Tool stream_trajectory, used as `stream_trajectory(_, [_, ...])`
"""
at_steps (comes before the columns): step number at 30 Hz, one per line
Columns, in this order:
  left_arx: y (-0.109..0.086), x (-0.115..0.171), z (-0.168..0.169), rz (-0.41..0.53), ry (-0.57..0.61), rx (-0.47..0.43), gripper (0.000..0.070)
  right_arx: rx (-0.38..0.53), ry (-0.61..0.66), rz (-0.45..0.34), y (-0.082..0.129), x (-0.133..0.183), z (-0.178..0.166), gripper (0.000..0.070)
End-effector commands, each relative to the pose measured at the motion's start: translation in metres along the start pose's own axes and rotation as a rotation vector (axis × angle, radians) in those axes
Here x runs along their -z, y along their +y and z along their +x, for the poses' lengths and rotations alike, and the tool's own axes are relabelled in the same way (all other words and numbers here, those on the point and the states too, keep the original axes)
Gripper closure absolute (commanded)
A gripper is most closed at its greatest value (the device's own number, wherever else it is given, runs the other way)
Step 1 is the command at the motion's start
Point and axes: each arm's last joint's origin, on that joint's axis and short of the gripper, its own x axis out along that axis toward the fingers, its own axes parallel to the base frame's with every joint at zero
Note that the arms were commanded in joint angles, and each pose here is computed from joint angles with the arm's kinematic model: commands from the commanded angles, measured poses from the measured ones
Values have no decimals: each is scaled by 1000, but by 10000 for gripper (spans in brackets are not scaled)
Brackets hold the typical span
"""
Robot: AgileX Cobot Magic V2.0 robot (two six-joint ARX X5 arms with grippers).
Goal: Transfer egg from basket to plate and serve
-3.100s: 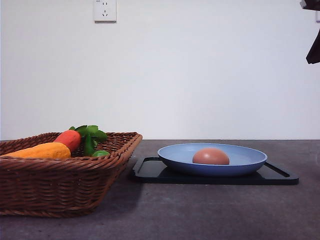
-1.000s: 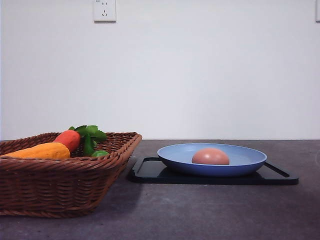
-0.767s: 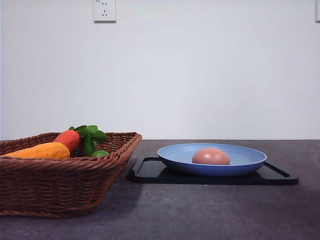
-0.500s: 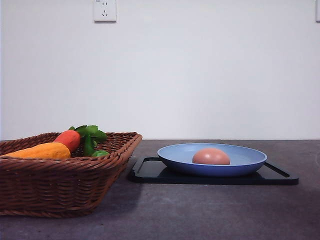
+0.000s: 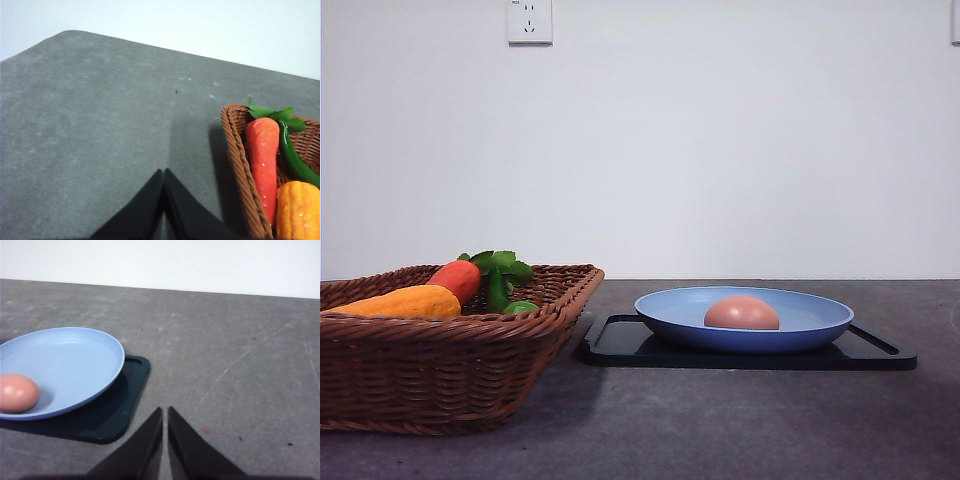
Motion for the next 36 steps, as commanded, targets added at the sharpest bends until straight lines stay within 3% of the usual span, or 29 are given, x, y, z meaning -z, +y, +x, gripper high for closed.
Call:
stream_trajectory(1, [1,7,2,1,27,-6,700,1,1,10,0,2,1,700])
stream_trajectory(36, [1,7,2,1,27,-6,700,1,1,10,0,2,1,700])
